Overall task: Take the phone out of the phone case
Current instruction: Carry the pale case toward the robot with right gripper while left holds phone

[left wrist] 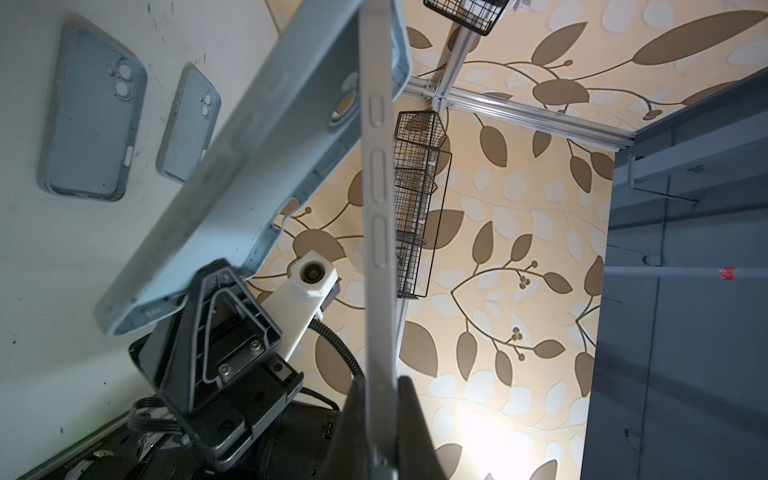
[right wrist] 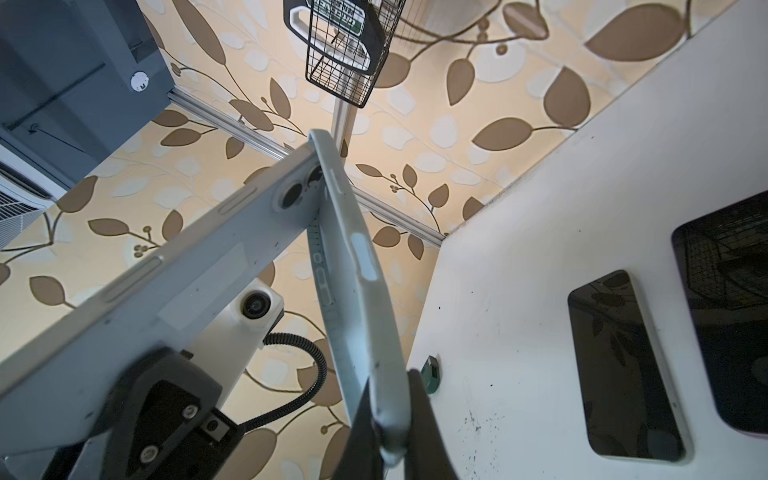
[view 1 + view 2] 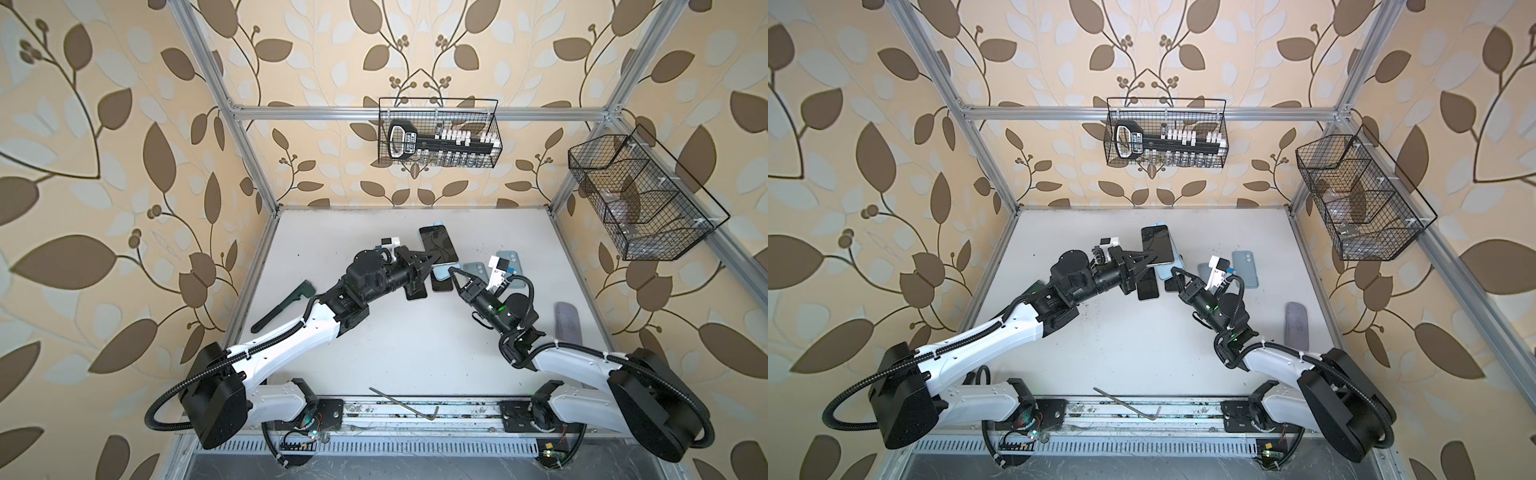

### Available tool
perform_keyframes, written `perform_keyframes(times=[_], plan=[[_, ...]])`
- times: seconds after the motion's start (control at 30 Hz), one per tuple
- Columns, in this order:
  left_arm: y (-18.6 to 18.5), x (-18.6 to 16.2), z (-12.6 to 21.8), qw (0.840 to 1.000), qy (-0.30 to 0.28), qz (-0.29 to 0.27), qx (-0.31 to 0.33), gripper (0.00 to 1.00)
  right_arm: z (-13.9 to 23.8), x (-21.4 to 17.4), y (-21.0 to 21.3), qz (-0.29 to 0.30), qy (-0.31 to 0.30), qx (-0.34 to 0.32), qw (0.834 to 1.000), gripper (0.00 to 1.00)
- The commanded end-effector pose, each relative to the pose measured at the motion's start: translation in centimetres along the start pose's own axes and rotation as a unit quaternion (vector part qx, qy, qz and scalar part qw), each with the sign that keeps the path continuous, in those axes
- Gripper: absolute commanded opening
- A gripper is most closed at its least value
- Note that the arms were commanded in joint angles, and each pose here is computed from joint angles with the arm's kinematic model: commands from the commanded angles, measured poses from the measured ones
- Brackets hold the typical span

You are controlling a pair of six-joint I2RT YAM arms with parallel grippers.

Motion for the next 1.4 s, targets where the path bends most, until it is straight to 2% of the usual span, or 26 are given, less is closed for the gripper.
perform_keyframes(times=[0.0, 0.3, 0.47, 0.7, 0.9, 1.37], plan=[[-9.3, 1.5, 3.1, 0.983, -0.067, -0.069, -0.155, 0.00, 2.0, 0.2, -4.4, 0.008, -0.007, -0.081, 0.997, 0.00], [-9.3, 1.2, 1.3, 0.981, -0.035, -0.054, -0.182, 0.00, 3.9, 1.7, -5.5, 0.009, -0.026, -0.110, 0.994, 0.00], [-8.0, 1.5, 1.1, 0.982, -0.044, -0.084, -0.162, 0.00, 5.6, 0.9, -7.4, -0.007, -0.019, -0.142, 0.990, 0.00], [-5.3, 2.8, 2.3, 0.982, -0.079, -0.132, -0.106, 0.00, 8.4, -1.1, -10.6, -0.038, 0.000, -0.199, 0.979, 0.00], [-4.4, 4.0, 3.9, 0.980, -0.098, -0.147, -0.092, 0.00, 9.8, -3.1, -12.2, -0.043, 0.020, -0.227, 0.973, 0.00], [-2.7, 6.0, 6.3, 0.979, -0.120, -0.146, -0.071, 0.00, 11.6, -6.0, -14.8, -0.046, 0.038, -0.271, 0.961, 0.01]])
Point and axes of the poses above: each gripper's point midway between its finger pads, its own z axis back along the fingers, its own y axis along the line the jaws close on, x = y × z, the point moved 1 cm from there along z, back along the fingers, and after that the axes turned 6 degrees about -z, right-handed, at the moved point
